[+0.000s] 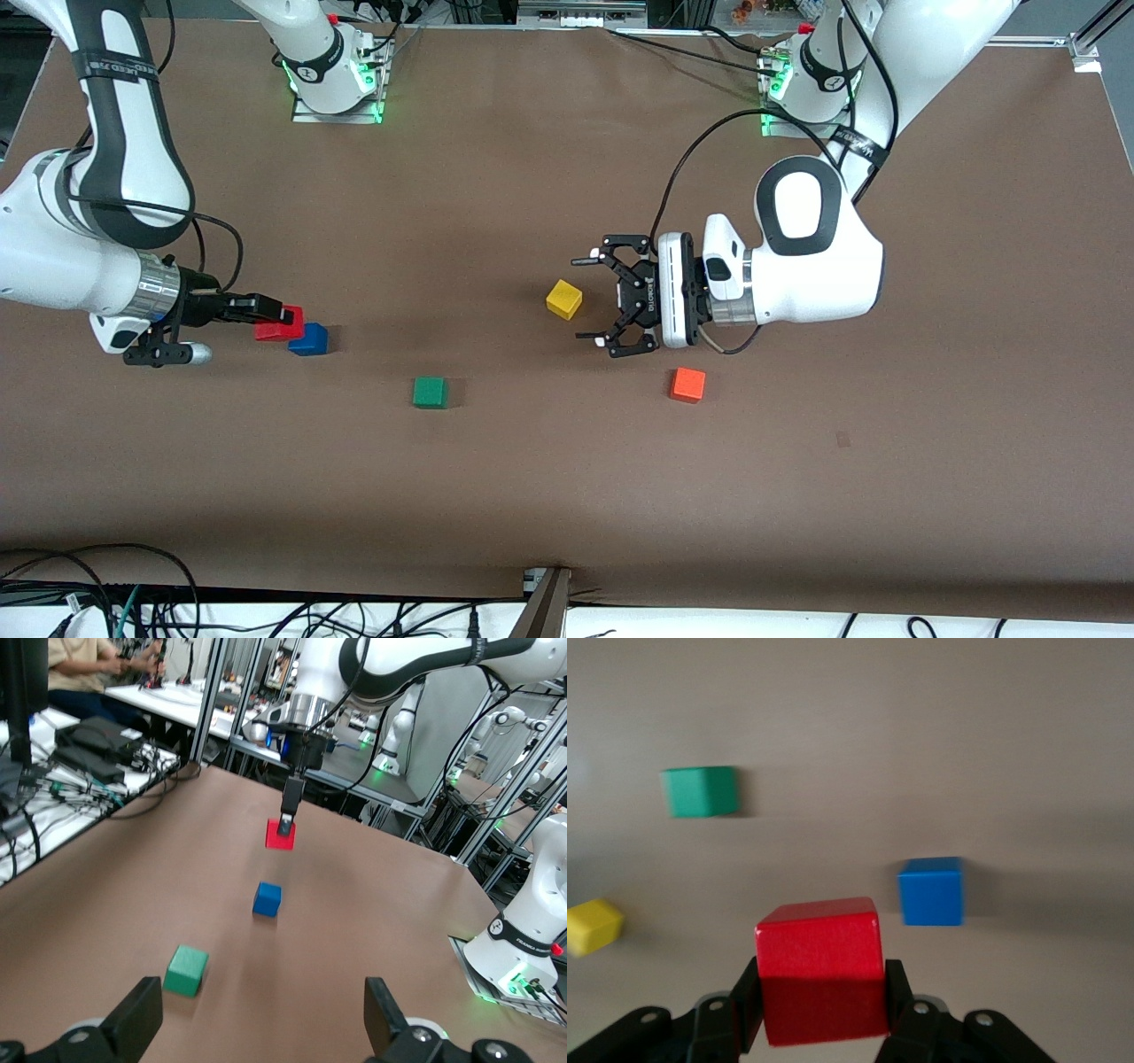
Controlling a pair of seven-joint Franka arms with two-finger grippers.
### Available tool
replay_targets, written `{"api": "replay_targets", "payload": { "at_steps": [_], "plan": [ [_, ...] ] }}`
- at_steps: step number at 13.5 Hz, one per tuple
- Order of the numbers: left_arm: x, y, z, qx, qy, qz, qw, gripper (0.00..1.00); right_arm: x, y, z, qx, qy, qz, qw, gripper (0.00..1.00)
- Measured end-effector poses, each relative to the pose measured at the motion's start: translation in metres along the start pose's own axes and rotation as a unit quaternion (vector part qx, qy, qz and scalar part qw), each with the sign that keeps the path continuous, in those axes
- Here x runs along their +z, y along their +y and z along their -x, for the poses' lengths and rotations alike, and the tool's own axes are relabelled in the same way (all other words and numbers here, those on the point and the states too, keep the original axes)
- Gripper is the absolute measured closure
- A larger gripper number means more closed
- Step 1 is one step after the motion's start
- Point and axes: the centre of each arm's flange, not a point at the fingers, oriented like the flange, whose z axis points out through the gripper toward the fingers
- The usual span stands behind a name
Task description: Pass red block to right arm, stack on blue
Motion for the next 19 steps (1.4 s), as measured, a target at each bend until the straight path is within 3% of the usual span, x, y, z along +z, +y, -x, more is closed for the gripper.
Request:
{"api": "replay_targets", "payload": {
  "at_steps": [3,5,9,11,15,19],
  "plan": [
    [-0.013,0.004,0.015,-0.036,-0.025,-0.01,0.999,0.0,0.022,0.008,-0.001,0.024,0.017,0.056,0.998,0.43],
    [-0.024,0.01,0.017,-0.058,-0.07,-0.021,0.996,0.0,0.047,0.002,0.004,0.026,0.027,0.072,0.997,0.43],
    [-0.071,0.028,0.002,-0.157,-0.171,-0.05,0.971,0.0,0.084,-0.003,0.018,0.004,0.044,0.108,0.993,0.43],
    [-0.105,0.035,-0.002,-0.217,-0.213,-0.083,0.949,0.0,0.092,-0.004,0.023,-0.016,0.04,0.128,0.991,0.43],
    [-0.183,0.033,0.004,-0.294,-0.264,-0.172,0.902,0.0,0.097,-0.006,0.026,-0.037,0.046,0.142,0.988,0.43],
    [-0.223,0.049,0.007,-0.347,-0.344,-0.268,0.83,0.0,0.102,-0.005,0.028,-0.041,0.052,0.145,0.987,0.43]
  ]
}}
